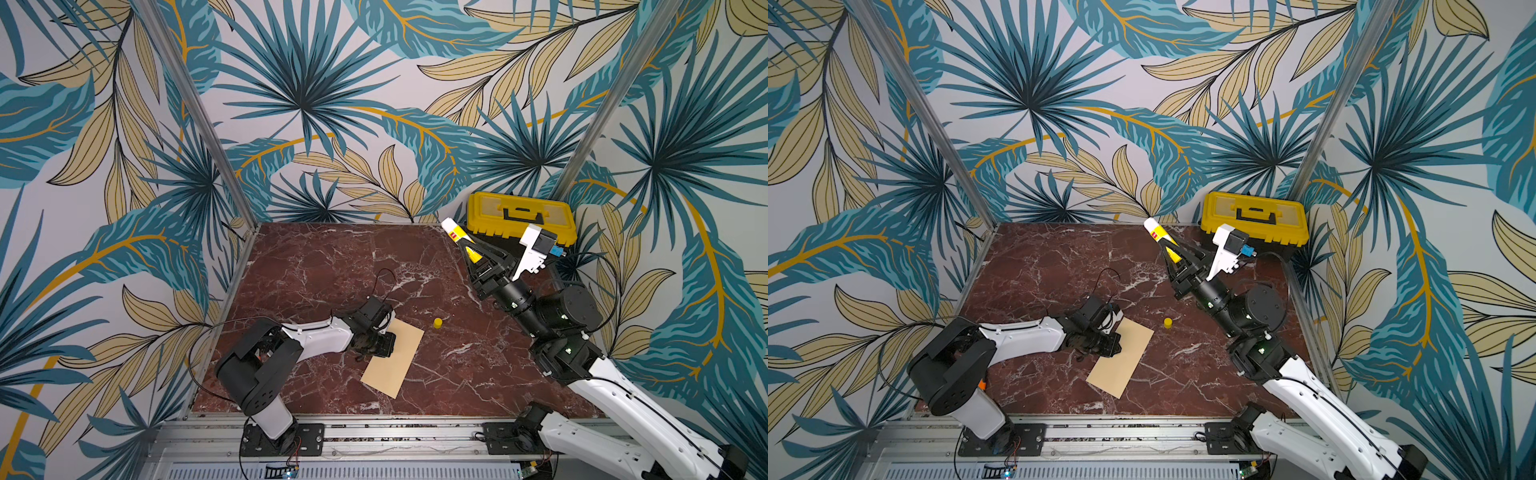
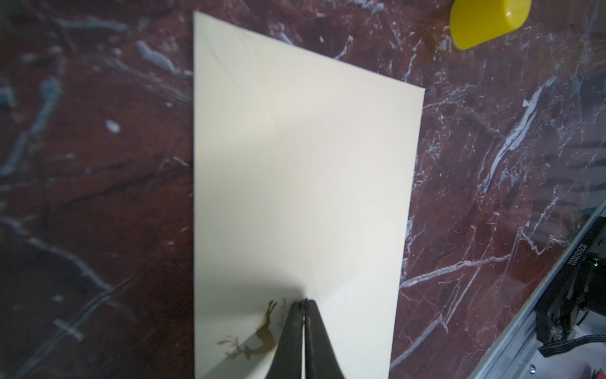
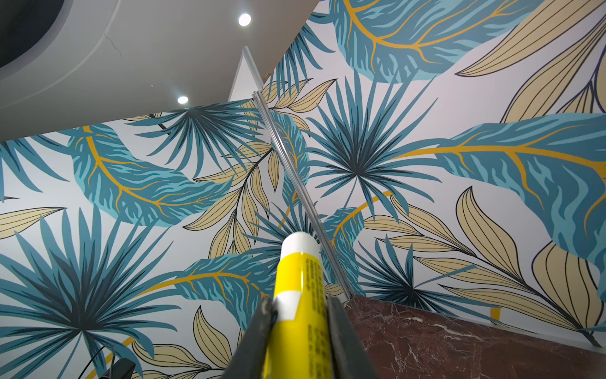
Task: Seal the envelope with a glue stick
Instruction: Seal the envelope at the center of the board.
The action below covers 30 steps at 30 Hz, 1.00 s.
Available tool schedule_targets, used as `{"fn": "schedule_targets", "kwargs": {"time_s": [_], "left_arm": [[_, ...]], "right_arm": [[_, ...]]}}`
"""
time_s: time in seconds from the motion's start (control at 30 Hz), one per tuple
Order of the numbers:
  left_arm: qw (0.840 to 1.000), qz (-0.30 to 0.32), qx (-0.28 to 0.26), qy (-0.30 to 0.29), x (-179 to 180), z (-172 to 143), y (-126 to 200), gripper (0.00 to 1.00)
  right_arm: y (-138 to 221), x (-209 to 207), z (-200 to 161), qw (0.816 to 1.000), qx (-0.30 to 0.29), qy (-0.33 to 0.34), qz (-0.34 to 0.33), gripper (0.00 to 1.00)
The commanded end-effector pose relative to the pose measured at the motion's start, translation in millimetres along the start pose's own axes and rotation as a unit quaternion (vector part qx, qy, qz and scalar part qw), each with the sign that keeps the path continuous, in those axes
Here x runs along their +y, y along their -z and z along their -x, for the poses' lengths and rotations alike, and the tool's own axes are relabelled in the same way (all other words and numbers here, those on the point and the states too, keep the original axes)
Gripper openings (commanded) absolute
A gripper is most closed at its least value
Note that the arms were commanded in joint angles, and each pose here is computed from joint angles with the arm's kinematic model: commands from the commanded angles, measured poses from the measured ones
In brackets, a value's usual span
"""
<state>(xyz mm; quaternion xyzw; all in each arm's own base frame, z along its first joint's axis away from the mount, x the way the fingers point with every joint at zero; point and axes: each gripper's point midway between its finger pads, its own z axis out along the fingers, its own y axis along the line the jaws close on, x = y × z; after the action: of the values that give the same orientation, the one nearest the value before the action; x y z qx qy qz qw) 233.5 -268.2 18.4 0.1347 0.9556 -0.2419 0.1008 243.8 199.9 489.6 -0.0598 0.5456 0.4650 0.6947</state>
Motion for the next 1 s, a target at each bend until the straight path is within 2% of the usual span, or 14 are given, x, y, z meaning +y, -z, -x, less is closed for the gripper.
{"fn": "schedule_targets", "kwargs": {"time_s": [0.0,0.33,0.8,0.97], "left_arm": [[0.993,0.100,0.064,0.021,47,-43,-2,0.09],[0.997,0.066,0.028,0.009,20,-9,8,0.09],[0.998,0.057,0.000,-0.004,5,18,14,0.09],[0.998,0.059,0.007,-0.006,7,18,8,0.09]], "right_arm": [[3,-2,-3,1.000,0.001,0.004,-0.003,0.00],[4,-2,-3,1.000,-0.001,0.001,-0.002,0.00],[5,-2,-2,1.000,0.001,0.002,-0.004,0.00],[7,-3,-2,1.000,0.000,0.005,-0.007,0.00]]}}
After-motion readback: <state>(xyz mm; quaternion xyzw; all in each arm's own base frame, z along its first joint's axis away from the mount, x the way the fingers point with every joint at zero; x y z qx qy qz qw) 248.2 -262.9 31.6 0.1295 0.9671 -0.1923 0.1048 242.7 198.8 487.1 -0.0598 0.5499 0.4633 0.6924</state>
